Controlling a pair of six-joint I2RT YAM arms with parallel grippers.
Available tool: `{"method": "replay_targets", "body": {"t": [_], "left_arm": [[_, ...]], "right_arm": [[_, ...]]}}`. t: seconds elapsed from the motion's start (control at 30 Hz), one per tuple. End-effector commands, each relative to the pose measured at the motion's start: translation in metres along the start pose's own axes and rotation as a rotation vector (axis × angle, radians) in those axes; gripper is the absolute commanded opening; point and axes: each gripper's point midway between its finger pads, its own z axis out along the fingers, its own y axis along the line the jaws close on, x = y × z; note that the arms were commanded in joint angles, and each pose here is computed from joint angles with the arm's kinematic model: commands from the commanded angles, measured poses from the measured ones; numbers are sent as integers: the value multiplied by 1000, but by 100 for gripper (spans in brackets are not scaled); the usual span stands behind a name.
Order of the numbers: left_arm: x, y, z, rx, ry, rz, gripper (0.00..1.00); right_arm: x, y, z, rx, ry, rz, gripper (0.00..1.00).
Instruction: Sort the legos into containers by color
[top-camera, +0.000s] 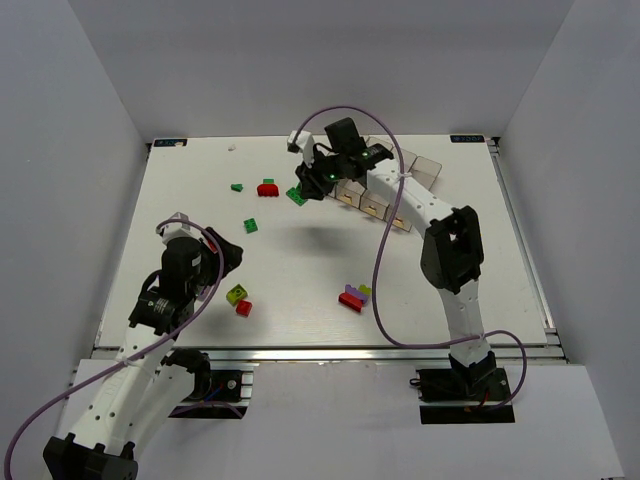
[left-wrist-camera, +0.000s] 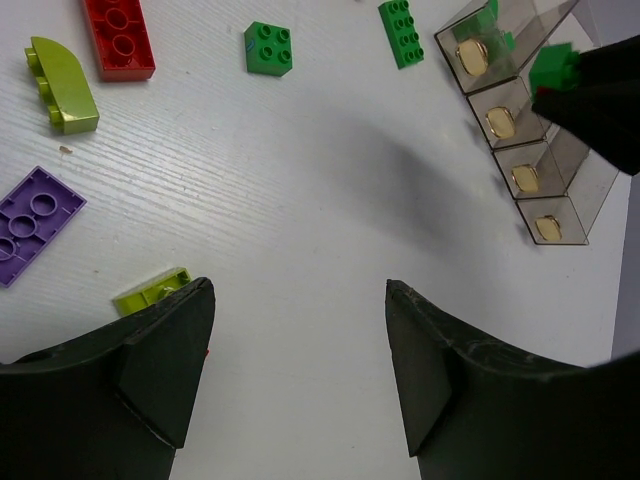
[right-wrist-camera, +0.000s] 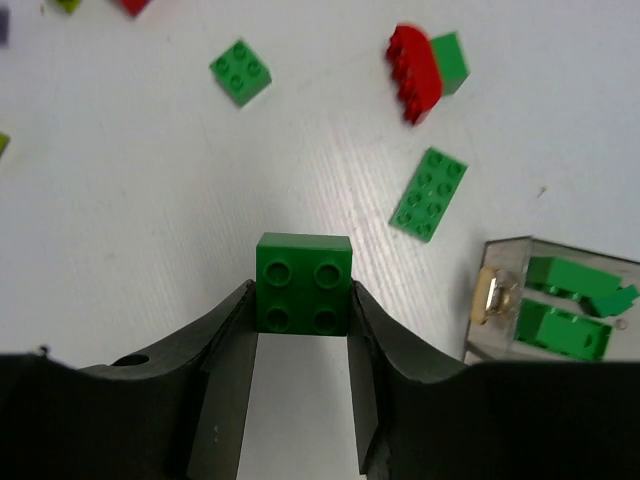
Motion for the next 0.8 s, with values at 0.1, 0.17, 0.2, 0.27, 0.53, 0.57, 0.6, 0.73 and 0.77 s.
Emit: {"method": "replay_targets", "body": {"t": [0.1, 0.17, 0.2, 0.27, 0.53, 0.57, 0.6, 0.73, 0.77], "left_arm": [[1, -2, -2, 27, -8, -25, 79], [5, 0, -2, 28, 1, -30, 79], [5, 0, -3, 30, 1, -31, 79], [7, 1, -3, 24, 4, -31, 79], [6, 5, -4, 13, -7, -32, 79], [6, 4, -3, 22, -7, -33, 79], [7, 3, -1, 24, -5, -33, 79], [4, -4, 2, 47, -10, -28, 79], [3, -5, 4, 49, -10, -22, 79]], "right_arm": [[-44, -54, -22, 236, -142, 88, 0], [-51, -73, -24, 281, -194, 128, 0], [-53, -82, -26, 316, -204, 137, 0], [-56, -104, -25, 365, -236, 160, 0], [-18, -167, -26, 527, -242, 264, 0], [-13, -168, -24, 515, -233, 263, 0], [-8, -168, -21, 498, -228, 258, 0], [8, -176, -19, 506, -202, 238, 0], [11, -178, -18, 505, -199, 238, 3]]}}
